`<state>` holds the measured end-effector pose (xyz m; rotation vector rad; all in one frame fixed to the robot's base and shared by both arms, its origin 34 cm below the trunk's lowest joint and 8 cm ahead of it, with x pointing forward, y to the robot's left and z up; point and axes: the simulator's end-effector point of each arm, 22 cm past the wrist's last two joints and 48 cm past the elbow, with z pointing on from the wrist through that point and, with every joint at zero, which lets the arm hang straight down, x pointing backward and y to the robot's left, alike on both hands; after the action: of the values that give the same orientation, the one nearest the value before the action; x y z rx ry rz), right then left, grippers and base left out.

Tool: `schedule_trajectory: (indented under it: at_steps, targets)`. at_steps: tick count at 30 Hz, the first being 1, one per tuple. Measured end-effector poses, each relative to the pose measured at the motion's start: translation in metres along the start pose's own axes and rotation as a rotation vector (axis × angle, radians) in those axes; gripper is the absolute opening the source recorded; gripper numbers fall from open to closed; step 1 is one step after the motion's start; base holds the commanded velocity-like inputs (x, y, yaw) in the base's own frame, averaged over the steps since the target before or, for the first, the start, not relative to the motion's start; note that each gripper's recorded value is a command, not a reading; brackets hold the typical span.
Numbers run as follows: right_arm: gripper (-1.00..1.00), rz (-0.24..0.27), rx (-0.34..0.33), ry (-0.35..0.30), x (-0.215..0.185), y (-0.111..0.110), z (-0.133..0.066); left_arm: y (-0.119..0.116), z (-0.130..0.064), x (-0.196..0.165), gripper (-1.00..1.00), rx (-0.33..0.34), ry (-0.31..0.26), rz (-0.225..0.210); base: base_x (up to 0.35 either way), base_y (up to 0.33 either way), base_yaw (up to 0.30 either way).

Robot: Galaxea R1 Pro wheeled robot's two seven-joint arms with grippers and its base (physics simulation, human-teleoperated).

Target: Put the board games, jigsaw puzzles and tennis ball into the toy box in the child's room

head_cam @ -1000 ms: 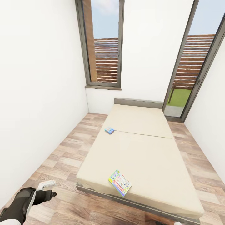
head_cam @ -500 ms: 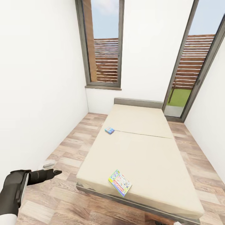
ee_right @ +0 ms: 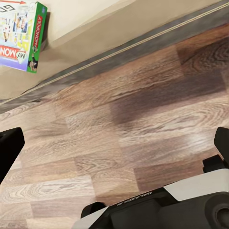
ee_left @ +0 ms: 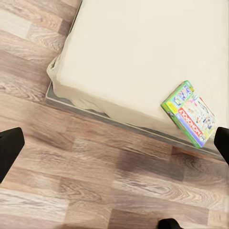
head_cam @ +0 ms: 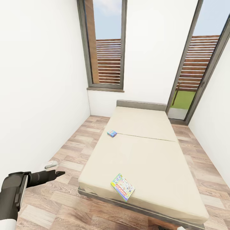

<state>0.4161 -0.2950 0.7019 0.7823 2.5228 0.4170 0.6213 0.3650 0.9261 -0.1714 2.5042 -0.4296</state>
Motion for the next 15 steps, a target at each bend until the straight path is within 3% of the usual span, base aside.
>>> schedule_trajectory:
  at_steps: [15]
  targets:
    - [1.00, 0.002, -0.003, 0.000, -0.0014, -0.0009, 0.0091, -0.0078, 0.0090, 0.0002, 1.00, 0.043, 0.001, -0.001, 0.000, 0.000, 0.000]
